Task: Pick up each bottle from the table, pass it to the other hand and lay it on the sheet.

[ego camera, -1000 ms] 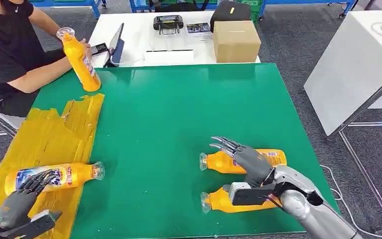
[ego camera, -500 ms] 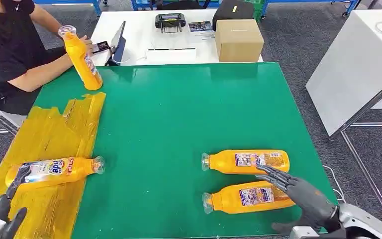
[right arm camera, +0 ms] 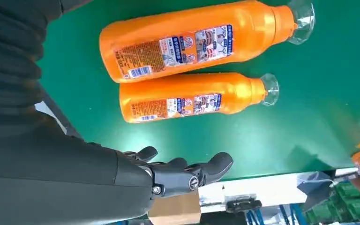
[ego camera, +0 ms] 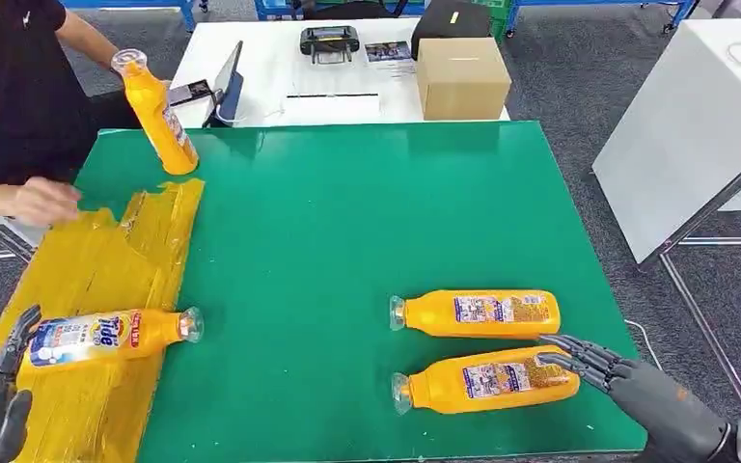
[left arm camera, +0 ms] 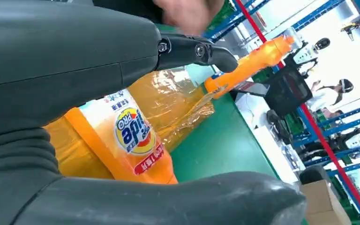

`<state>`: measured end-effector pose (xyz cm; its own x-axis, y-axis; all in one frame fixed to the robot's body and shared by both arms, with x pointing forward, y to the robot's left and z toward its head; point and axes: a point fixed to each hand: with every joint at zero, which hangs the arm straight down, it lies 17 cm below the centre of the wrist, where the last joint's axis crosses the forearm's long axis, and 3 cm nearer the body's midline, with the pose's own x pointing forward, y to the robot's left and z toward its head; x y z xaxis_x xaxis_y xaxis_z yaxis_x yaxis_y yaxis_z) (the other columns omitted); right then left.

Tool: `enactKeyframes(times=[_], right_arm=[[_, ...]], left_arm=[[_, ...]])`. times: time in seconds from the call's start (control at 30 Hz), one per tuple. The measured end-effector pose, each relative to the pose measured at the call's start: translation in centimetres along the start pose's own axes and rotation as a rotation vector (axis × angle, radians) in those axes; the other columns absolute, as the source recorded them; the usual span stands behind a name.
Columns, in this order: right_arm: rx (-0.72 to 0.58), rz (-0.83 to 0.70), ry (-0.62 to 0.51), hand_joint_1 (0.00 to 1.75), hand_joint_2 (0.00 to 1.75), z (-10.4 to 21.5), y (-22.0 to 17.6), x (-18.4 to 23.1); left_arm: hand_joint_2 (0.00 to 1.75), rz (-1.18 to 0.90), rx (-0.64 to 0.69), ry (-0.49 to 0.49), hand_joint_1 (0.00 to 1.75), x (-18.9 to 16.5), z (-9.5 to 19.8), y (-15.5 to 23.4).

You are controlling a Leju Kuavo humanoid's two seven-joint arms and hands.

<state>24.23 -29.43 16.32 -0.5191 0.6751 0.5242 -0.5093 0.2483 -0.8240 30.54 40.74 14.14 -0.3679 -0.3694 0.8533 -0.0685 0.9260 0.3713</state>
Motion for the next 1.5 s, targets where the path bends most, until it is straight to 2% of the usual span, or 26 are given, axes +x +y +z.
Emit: enactKeyframes(times=[0.23, 0.5, 0.63, 1.5], right_arm=[[0.089, 0.023, 0.09, 0.0, 1.75, 1.6, -0.8, -1.3], [0.22, 0.127, 0.168, 0.0, 1.75, 0.3, -1.2, -5.1], [0.274, 0.145, 0.191, 0.0, 1.75, 0.0, 0.0, -6.3], [0.369, 0.175, 0.232, 0.0, 1.75, 0.3, 3.0, -8.6]], left_arm=[[0.0, 0.028, 0.01, -0.022, 0.0, 0.6, -0.6, 0.1], [0.0, 0.043, 0.018, -0.066, 0.0, 1.2, -2.6, -0.9], [0.0, 0.056, 0.012, -0.077, 0.0, 1.2, -3.6, -1.5], [0.0, 0.093, -0.026, -0.078, 0.0, 0.5, -4.8, -3.0]])
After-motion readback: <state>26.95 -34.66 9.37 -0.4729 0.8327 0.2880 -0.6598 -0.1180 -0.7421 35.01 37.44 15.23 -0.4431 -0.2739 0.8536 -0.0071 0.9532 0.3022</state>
